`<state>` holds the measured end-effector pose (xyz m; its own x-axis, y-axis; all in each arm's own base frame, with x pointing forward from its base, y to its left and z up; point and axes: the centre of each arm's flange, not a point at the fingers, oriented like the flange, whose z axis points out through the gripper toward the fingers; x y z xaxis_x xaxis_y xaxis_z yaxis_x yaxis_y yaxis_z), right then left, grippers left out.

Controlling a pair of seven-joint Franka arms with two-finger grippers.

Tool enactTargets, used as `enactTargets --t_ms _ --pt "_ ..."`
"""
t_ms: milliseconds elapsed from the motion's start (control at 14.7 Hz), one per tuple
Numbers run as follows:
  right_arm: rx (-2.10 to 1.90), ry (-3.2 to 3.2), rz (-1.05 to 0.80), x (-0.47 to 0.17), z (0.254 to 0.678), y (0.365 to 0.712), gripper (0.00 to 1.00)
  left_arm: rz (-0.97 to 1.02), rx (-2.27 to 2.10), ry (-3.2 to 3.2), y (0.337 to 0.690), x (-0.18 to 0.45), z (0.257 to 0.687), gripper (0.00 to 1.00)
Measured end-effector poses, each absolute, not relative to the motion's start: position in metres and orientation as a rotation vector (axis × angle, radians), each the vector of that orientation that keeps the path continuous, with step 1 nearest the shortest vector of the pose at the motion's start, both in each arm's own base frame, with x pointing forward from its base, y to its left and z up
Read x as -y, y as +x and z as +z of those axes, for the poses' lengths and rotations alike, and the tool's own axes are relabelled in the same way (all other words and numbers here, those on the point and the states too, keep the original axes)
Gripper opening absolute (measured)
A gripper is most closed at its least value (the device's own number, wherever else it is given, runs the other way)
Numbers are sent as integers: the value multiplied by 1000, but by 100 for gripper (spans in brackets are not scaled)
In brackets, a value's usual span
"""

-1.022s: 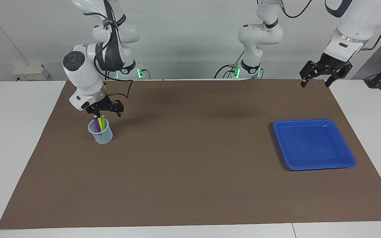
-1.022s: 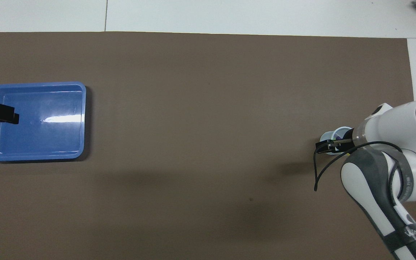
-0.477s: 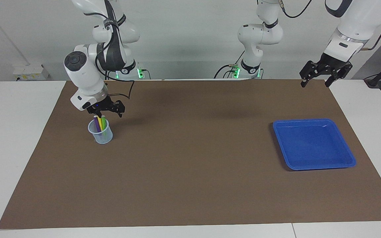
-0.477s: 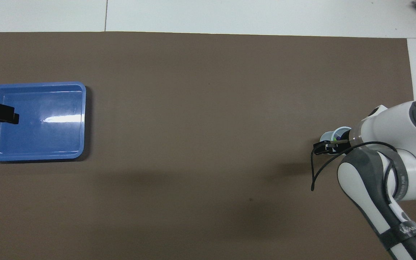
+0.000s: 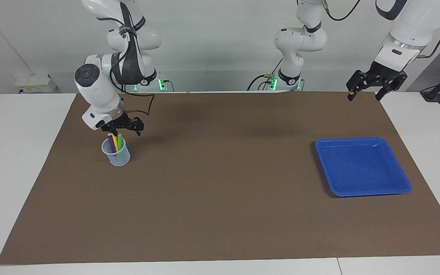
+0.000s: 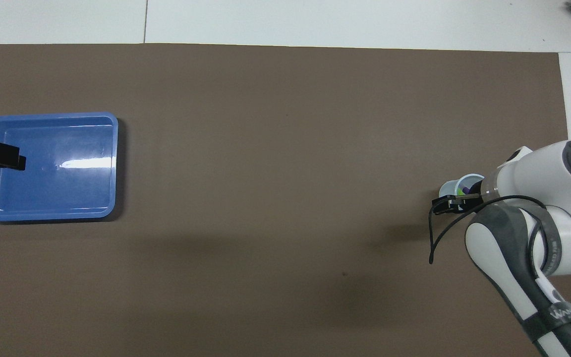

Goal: Right arm passes pens to left for tray arrangement
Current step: 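Reach the right gripper down into the white cup of pens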

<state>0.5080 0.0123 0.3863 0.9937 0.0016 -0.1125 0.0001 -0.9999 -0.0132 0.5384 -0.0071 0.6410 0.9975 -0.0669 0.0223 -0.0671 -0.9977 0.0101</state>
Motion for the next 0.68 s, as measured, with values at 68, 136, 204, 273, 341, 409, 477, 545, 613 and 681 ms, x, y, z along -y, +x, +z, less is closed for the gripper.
enactTargets --t_ms 68,136,204,273,341,409,477,545,613,681 --pt "11 -3122 176 -8 386 508 100 34 105 3129 538 7 641 100" --pt "19 -3121 176 -4 386 508 93 34 105 3129 538 7 641 100" --pt "28 -3120 176 -3 386 508 90 34 105 3129 538 7 641 100" --pt "37 -3120 176 -3 386 508 90 34 105 3129 538 7 641 100" --pt "39 -3120 176 -3 386 508 81 34 105 3129 538 7 641 100" --pt "40 -3120 176 -3 386 508 80 34 104 3129 538 7 641 100" --pt "41 -3120 176 -3 386 508 78 34 104 3129 538 7 641 100" --pt "41 -3120 176 -3 386 508 70 34 104 3129 538 7 641 100" --pt "41 -3120 176 -3 386 508 61 34 104 3129 538 7 641 100" --pt "43 -3120 176 -3 386 508 60 34 104 3129 538 7 641 100"
